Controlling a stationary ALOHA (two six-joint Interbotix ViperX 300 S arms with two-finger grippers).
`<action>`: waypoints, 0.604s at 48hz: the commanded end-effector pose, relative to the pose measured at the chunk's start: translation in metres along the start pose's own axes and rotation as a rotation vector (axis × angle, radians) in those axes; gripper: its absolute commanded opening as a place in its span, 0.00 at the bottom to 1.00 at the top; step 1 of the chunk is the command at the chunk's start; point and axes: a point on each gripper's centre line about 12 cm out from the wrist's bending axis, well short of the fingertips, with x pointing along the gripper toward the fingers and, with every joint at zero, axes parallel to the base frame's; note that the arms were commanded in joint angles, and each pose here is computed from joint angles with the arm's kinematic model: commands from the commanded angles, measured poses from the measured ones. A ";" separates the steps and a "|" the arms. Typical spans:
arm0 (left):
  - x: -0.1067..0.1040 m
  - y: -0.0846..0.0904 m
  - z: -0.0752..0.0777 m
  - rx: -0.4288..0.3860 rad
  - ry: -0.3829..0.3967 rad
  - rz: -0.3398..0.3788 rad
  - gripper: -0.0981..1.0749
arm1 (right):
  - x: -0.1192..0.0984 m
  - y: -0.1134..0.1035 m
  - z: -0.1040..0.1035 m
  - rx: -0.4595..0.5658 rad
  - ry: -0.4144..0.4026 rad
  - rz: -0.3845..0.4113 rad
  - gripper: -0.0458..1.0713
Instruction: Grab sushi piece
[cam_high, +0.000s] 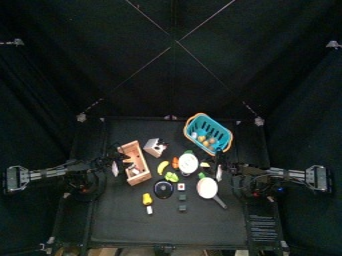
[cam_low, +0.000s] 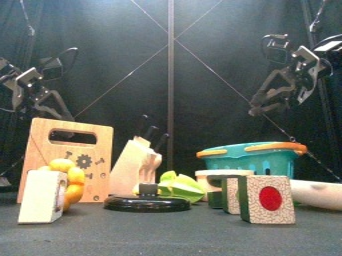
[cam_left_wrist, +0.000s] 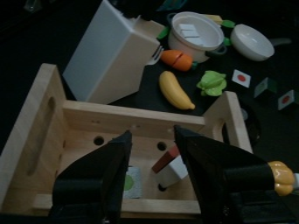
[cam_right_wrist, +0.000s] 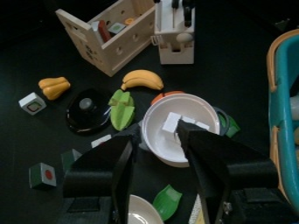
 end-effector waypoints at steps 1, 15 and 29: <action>0.001 -0.008 0.017 0.006 -0.043 -0.027 0.78 | 0.000 0.000 0.004 0.003 -0.013 0.003 0.74; 0.059 -0.107 0.063 0.207 -0.040 -0.290 0.78 | 0.000 0.000 0.003 0.003 -0.012 0.003 0.74; 0.164 -0.144 0.047 0.357 0.136 -0.287 0.79 | 0.000 0.000 0.001 0.005 -0.007 0.002 0.74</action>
